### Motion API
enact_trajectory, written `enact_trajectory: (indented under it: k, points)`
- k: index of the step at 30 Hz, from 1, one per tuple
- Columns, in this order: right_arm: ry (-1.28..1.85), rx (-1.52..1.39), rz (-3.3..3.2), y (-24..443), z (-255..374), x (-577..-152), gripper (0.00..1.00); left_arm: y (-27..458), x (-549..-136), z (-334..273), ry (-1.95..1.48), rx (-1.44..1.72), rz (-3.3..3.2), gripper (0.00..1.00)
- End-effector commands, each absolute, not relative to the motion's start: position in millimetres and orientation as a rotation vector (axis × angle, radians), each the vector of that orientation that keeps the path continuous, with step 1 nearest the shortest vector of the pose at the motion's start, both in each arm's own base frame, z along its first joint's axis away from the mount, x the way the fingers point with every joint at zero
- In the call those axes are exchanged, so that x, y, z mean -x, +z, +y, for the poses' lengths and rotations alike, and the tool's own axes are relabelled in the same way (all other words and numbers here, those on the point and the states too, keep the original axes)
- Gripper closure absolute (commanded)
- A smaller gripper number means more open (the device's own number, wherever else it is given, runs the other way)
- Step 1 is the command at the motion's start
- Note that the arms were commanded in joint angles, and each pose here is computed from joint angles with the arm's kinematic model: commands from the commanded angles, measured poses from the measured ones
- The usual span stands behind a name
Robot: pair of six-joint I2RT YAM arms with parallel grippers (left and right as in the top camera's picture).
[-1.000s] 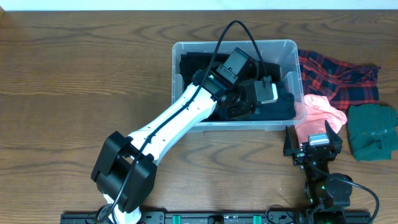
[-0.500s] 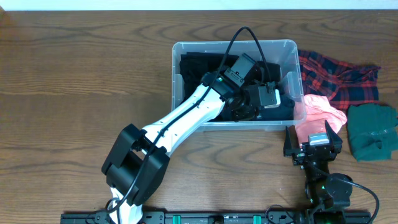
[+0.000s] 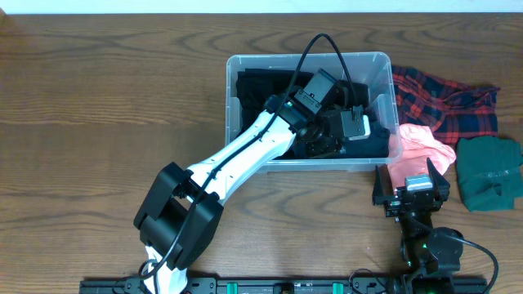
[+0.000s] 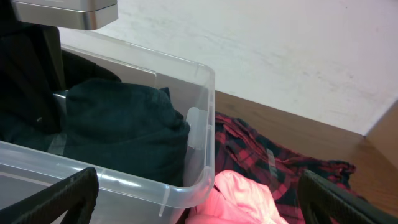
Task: Pack container
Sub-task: 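Open the left gripper and press the black item down in the bin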
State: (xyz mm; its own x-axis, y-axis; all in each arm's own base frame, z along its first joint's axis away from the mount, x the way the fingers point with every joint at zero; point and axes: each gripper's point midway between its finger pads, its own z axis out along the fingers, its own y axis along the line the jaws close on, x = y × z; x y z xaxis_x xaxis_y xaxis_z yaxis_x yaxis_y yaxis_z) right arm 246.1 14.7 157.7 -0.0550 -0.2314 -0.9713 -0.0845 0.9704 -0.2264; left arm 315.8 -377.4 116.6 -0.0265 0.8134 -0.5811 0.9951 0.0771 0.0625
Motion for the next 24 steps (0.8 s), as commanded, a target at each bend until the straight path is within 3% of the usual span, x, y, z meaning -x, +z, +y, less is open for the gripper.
enact_trajectory:
  k: [1, 6, 9, 11, 12, 13, 15, 24]
  points:
    - [-0.133, 0.248, 1.631, 156, 14, -246, 0.01, 110, -313, -384, -0.541, -1.803, 1.879, 0.93]
    - [-0.133, 0.249, 1.631, 156, 14, -246, 0.01, 88, -312, -383, -0.547, -1.826, 1.921, 0.92]
    - [-0.133, 0.249, 1.631, 156, 14, -246, 0.01, 80, -312, -382, -0.548, -1.833, 1.938, 0.83]
    - [-0.133, 0.248, 1.631, 156, 14, -246, 0.01, 78, -313, -381, -0.535, -1.834, 1.946, 0.59]
    - [-0.133, 0.249, 1.631, 156, 14, -246, 0.01, 78, -314, -380, -0.525, -1.834, 1.950, 0.37]
    - [-0.133, 0.249, 1.631, 156, 14, -246, 0.01, 77, -314, -379, -0.514, -1.834, 1.955, 0.25]
    - [-0.133, 0.248, 1.631, 156, 14, -246, 0.01, 75, -317, -375, -0.478, -1.831, 1.973, 0.10]
    - [-0.133, 0.248, 1.631, 156, 14, -246, 0.01, 91, -341, -357, -0.237, -1.778, 1.985, 0.04]
